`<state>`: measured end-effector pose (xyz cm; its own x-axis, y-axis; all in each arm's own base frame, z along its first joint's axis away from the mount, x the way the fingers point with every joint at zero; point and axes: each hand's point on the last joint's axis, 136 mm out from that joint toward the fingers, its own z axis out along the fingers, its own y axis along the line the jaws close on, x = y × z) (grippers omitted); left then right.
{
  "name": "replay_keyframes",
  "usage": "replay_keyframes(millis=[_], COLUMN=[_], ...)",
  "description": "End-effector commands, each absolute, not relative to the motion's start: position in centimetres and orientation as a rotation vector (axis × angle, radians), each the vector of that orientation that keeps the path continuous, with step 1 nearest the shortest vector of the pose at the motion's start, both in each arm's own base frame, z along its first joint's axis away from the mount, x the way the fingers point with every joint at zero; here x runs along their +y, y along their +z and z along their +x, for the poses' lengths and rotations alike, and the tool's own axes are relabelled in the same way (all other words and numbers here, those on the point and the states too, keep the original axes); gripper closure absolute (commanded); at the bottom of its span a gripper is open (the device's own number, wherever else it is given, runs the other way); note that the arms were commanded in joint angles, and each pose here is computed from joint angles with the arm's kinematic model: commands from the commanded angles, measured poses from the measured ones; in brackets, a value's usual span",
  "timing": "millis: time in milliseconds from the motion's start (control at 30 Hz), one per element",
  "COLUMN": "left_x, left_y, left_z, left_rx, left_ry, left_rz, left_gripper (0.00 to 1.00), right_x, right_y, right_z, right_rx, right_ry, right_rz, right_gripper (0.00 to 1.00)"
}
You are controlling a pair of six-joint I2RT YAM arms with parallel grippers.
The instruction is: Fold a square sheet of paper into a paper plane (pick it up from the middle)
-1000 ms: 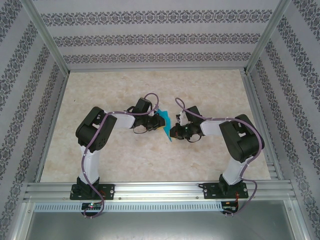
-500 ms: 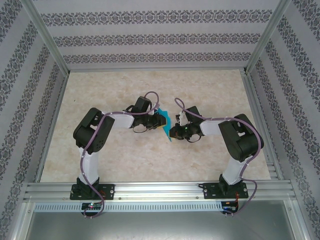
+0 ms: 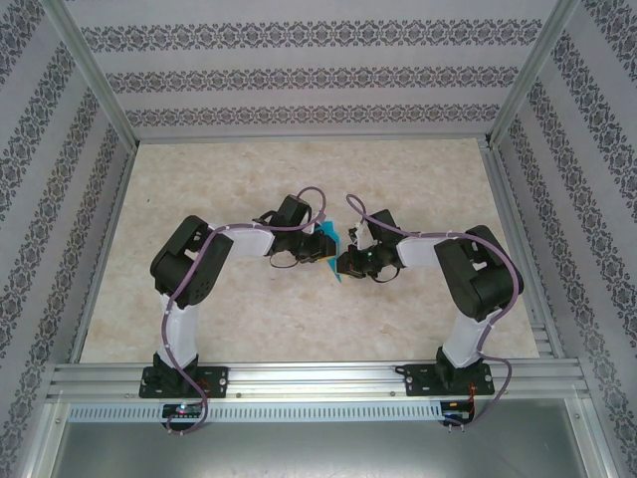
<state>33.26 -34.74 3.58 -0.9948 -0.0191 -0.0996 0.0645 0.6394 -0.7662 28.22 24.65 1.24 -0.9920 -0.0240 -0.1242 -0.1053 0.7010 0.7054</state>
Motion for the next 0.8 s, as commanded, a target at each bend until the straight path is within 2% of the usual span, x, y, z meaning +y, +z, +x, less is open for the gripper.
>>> replay_keyframes(millis=[0, 267, 567, 767], left_x=[-33.9, -32.6, -32.4, -32.4], left_y=[1.4, -0.2, -1.4, -1.4], left_z=[32.6, 32.4, 32.2, 32.3], left_rx=[2.85, 2.914, 2.954, 2.953], left_ry=[-1.167, -1.054, -1.023, -1.023], left_rz=[0.01, -0.069, -0.124, -0.127], left_gripper=[0.78, 0.79, 0.8, 0.82], right_x=[23.6, 23.4, 23.7, 24.3], right_y=[-1.4, -1.2, 3.2, 4.9], right_z=[27.1, 27.3, 27.8, 27.5], right_rx=[2.9, 2.901, 2.784, 2.737], right_ry=[1.047, 1.028, 1.043, 1.035], right_rz=[-0.11, -0.118, -0.144, -0.184], right_gripper=[0.91, 0.89, 0.82, 0.86])
